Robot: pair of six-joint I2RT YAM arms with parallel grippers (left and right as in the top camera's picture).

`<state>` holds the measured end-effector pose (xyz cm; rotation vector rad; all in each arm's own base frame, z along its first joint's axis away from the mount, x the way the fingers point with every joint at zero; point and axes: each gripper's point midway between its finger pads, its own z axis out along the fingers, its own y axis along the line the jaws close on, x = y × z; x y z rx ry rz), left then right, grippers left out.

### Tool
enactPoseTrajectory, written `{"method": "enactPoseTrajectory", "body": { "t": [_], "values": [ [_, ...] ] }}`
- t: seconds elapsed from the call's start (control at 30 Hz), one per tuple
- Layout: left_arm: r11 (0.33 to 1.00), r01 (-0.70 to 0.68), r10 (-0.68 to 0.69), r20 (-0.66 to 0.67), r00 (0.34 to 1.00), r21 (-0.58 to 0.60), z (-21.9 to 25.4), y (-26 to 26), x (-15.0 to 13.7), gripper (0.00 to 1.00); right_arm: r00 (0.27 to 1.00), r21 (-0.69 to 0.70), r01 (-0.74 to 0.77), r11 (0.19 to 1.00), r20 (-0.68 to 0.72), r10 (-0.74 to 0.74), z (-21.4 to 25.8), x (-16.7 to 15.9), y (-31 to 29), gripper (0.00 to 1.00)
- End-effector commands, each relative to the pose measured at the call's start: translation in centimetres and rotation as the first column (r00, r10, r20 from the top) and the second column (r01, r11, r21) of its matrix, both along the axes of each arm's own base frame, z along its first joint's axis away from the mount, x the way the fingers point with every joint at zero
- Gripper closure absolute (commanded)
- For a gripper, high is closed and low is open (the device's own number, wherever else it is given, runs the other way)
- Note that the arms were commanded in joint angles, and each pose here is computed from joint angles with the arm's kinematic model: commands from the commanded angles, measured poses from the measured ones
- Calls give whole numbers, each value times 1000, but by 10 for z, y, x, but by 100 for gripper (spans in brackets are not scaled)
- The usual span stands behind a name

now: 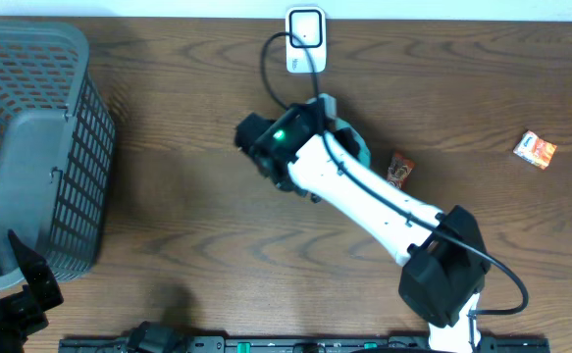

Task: Scan the item barcode
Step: 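Lower the right gripper and grasp the green tissue pack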

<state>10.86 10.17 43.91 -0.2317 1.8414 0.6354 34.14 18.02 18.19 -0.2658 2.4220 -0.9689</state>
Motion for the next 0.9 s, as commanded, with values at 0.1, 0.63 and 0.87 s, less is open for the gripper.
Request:
{"method": "enactPoseTrajectory", "body": {
  "t": [0.1, 0.63, 0.87],
  "values": [
    [1000, -12, 12, 7, 1000, -8, 0, 1, -1, 2, 983, -89, -94, 992, 149, 106, 26, 10, 20, 98],
    [1000, -12, 12, 7, 1000, -8, 0, 1, -1, 2, 966, -210, -243, 947, 37, 256, -53, -2, 29, 98],
    [1000, -12, 12, 7, 1000, -8, 0, 1, -1, 2, 863, -21, -465, 885, -232, 448, -110, -58, 81, 99]
  ]
}}
